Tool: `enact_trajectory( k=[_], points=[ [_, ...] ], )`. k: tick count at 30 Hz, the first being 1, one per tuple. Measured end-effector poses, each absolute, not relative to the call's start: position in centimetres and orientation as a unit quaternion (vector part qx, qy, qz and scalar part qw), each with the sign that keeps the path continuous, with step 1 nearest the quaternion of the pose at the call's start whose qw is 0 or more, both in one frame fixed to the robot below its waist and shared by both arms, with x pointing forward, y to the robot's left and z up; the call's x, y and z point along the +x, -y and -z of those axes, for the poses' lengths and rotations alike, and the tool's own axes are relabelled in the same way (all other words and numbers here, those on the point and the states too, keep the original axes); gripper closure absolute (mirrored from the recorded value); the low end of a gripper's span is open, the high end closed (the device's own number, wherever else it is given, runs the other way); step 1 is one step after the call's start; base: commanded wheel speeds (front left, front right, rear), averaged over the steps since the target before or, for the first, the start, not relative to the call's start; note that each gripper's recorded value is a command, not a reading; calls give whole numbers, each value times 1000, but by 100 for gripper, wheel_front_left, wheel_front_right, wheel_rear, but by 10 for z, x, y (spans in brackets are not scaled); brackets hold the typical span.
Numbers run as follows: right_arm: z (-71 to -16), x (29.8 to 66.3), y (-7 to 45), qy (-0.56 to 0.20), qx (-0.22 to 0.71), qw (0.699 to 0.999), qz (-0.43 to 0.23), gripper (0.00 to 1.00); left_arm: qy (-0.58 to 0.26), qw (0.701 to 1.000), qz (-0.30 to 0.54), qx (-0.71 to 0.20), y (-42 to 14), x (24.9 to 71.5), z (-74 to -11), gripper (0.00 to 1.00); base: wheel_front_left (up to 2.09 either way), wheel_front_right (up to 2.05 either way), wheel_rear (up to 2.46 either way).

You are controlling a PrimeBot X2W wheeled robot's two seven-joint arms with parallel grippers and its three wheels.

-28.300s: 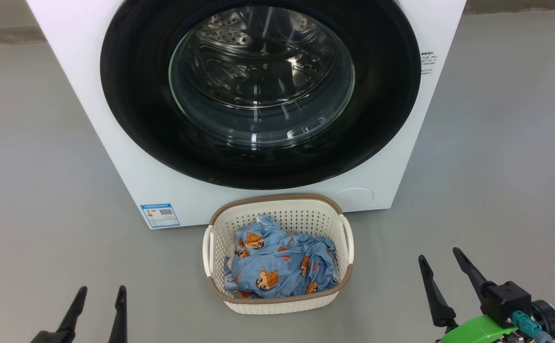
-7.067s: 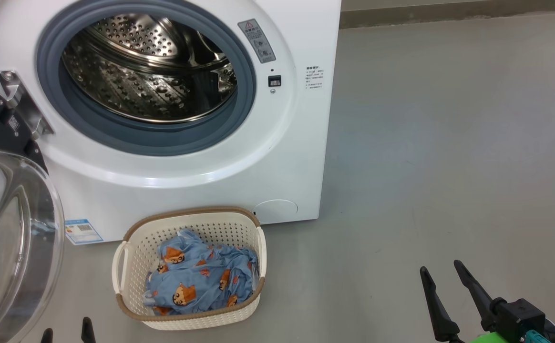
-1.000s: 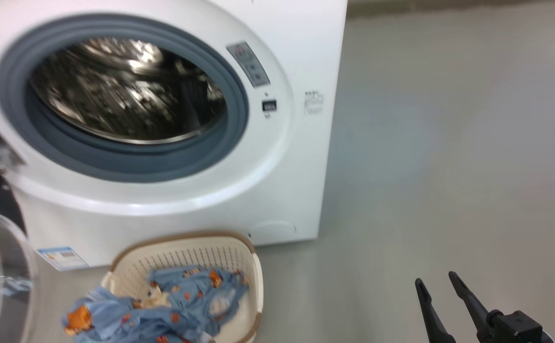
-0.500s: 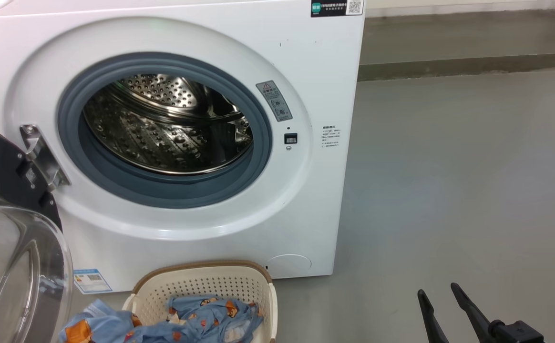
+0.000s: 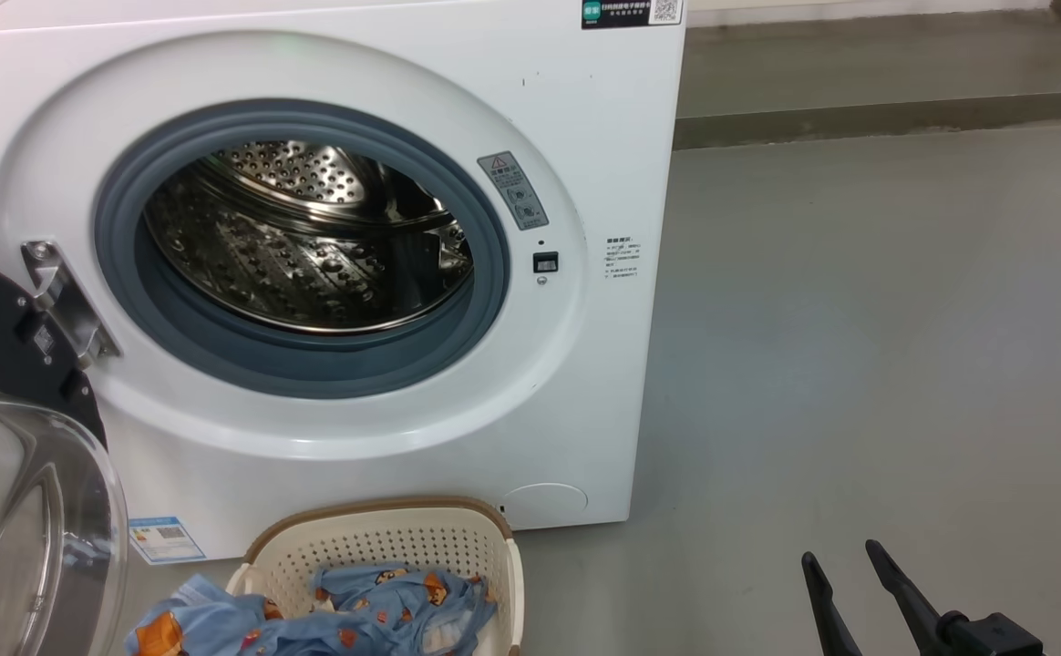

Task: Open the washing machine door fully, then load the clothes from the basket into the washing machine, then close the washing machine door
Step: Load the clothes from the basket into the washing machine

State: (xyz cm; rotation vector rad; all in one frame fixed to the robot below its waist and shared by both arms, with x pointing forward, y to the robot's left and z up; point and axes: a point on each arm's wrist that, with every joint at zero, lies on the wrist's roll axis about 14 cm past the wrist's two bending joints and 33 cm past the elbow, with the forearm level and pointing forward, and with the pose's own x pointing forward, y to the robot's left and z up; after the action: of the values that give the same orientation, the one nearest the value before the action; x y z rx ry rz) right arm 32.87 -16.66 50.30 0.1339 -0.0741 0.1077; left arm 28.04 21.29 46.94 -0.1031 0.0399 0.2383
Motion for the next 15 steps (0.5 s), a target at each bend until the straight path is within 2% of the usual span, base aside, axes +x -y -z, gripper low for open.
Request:
enact_trajectory(
  k=[15],
  points=[
    [-500, 329, 168, 33, 68, 996, -51, 0, -22, 992, -114, -52, -212, 283, -469, 100, 0, 0, 0]
  ],
)
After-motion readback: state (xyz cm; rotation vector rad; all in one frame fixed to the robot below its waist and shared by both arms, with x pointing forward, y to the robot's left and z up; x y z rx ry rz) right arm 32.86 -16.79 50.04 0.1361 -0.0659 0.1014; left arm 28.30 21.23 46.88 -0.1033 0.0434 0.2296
